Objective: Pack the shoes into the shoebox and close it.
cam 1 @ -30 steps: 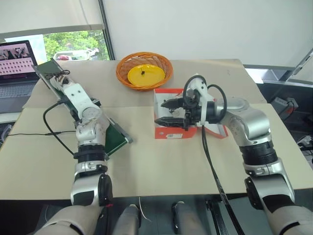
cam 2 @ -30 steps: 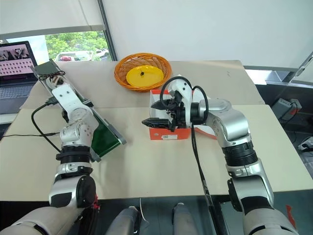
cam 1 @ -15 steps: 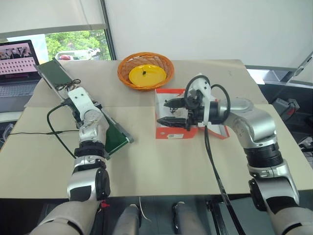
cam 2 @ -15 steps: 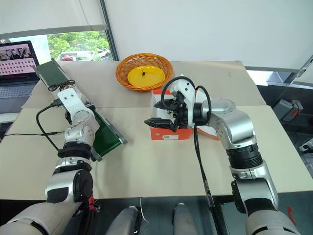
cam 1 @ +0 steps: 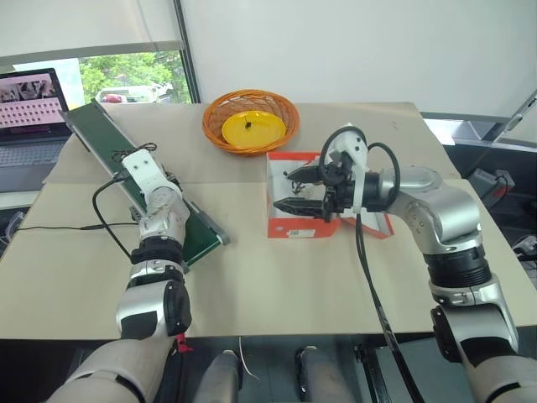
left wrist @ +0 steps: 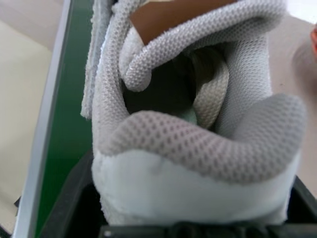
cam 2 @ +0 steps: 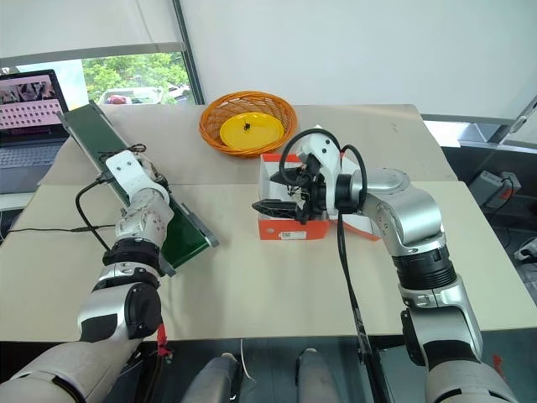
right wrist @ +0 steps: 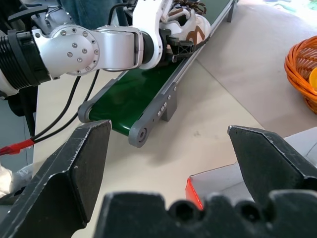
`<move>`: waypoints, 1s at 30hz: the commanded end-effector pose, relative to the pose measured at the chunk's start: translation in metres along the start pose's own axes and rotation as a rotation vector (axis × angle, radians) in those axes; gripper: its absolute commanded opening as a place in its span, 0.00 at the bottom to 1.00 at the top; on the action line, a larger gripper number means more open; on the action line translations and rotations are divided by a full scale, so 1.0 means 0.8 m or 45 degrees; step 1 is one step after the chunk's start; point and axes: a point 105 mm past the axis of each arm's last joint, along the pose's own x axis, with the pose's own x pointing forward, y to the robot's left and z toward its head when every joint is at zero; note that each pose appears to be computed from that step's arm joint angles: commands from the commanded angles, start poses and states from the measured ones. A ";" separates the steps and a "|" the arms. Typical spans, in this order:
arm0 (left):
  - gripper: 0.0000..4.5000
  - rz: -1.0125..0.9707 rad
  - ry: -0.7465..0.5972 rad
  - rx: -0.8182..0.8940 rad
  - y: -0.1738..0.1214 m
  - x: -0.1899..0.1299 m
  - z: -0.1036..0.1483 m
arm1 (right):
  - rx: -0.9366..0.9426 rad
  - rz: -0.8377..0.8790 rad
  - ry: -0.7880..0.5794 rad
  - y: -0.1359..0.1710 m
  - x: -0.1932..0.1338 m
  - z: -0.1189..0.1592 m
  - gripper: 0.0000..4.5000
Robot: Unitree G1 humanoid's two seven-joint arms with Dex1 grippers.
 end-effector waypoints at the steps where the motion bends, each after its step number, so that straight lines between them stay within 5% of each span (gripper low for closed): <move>1: 0.53 -0.279 -0.259 -0.026 -0.049 -0.025 0.070 | -0.025 -0.020 -0.107 -0.001 -0.005 0.026 1.00; 6: 0.53 -0.783 -0.385 0.020 -0.117 -0.093 0.093 | 0.275 -0.161 -0.445 -0.035 -0.011 0.072 1.00; 13: 0.53 -1.284 -0.255 -0.002 -0.155 -0.200 0.071 | 0.846 -0.355 -0.777 -0.089 -0.023 0.090 1.00; 29: 0.53 -1.602 -0.110 -0.073 -0.199 -0.287 0.070 | 0.903 -0.400 -0.754 -0.087 -0.022 0.088 1.00; 30: 0.53 -1.617 -0.091 -0.077 -0.200 -0.290 0.066 | 0.907 -0.404 -0.760 -0.088 -0.022 0.088 0.94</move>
